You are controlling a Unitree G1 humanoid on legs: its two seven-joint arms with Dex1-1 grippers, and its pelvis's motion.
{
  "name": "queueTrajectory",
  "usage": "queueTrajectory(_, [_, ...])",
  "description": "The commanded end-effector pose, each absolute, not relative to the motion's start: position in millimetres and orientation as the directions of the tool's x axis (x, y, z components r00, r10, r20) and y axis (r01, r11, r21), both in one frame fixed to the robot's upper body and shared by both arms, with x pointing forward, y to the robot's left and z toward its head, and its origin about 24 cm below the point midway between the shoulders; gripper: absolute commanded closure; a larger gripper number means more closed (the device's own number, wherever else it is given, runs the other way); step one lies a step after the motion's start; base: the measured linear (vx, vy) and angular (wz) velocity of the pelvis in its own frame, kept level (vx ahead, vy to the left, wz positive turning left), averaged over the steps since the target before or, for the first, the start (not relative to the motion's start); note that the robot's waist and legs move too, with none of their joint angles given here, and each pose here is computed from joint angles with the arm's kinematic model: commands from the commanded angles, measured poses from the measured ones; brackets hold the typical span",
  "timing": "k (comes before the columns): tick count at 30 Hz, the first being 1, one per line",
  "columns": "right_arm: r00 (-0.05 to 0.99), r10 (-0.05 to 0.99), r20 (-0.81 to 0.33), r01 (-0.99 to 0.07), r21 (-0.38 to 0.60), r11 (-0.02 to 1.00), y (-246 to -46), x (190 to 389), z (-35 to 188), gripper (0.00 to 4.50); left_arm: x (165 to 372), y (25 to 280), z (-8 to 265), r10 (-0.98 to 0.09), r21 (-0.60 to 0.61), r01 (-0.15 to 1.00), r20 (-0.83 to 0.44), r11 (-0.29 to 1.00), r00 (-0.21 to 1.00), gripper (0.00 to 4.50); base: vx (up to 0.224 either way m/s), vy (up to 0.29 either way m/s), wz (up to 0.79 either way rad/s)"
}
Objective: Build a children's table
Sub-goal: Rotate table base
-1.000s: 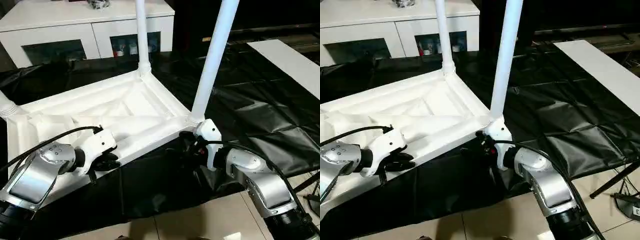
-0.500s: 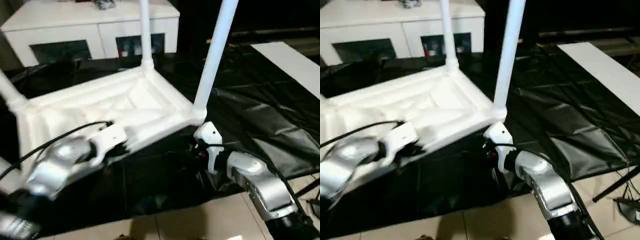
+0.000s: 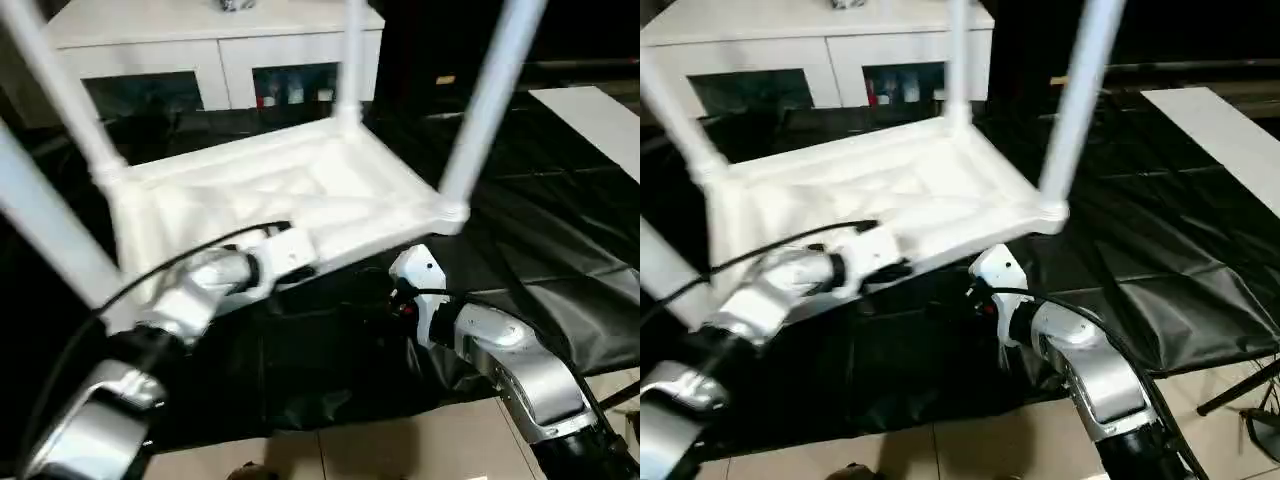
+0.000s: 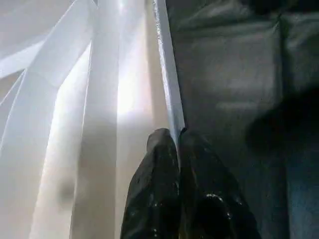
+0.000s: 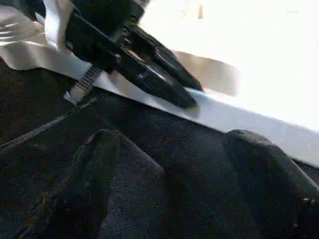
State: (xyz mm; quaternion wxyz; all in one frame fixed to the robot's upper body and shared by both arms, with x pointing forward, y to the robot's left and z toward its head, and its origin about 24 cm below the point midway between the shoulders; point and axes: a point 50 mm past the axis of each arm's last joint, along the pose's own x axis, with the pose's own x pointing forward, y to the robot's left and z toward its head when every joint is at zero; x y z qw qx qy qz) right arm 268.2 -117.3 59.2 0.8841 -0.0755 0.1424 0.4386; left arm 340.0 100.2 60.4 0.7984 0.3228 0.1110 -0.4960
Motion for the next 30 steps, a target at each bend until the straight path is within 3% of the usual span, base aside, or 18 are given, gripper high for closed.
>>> queueTrajectory(1, [0.602, 0.734, -0.315, -0.782, -0.044, 0.622, -122.6, 268.0, 63, 0.81, 350, 74, 96, -0.791, 0.527, 0.807, -0.357, 0.268, 0.496, 4.42, 0.000, 0.000, 0.00])
queueTrajectory(13, [0.630, 0.711, -0.313, -0.758, -0.050, 0.650, -125.2, 271.2, 62, 0.81, 358, 33, 104, -0.823, 0.541, 0.769, -0.226, 0.339, 0.522, 4.42, 0.000, 0.000, 0.00])
queueTrajectory(24, [0.635, 0.706, -0.313, -0.754, -0.052, 0.655, -123.9, 270.5, 60, 0.81, 361, 26, 101, -0.793, 0.533, 0.725, -0.153, 0.436, 0.590, 4.42, 0.000, 0.000, 0.00])
queueTrajectory(26, [0.635, 0.706, -0.314, -0.754, -0.052, 0.655, -123.9, 270.7, 60, 0.81, 358, 28, 97, -0.811, 0.499, 0.759, -0.171, 0.418, 0.559, 4.42, 0.000, 0.000, 0.00])
queueTrajectory(30, [0.635, 0.706, -0.314, -0.754, -0.053, 0.655, -123.5, 270.9, 59, 0.81, 355, 33, 91, -0.830, 0.452, 0.795, -0.185, 0.404, 0.527, 3.89, 0.000, 0.000, 0.00])
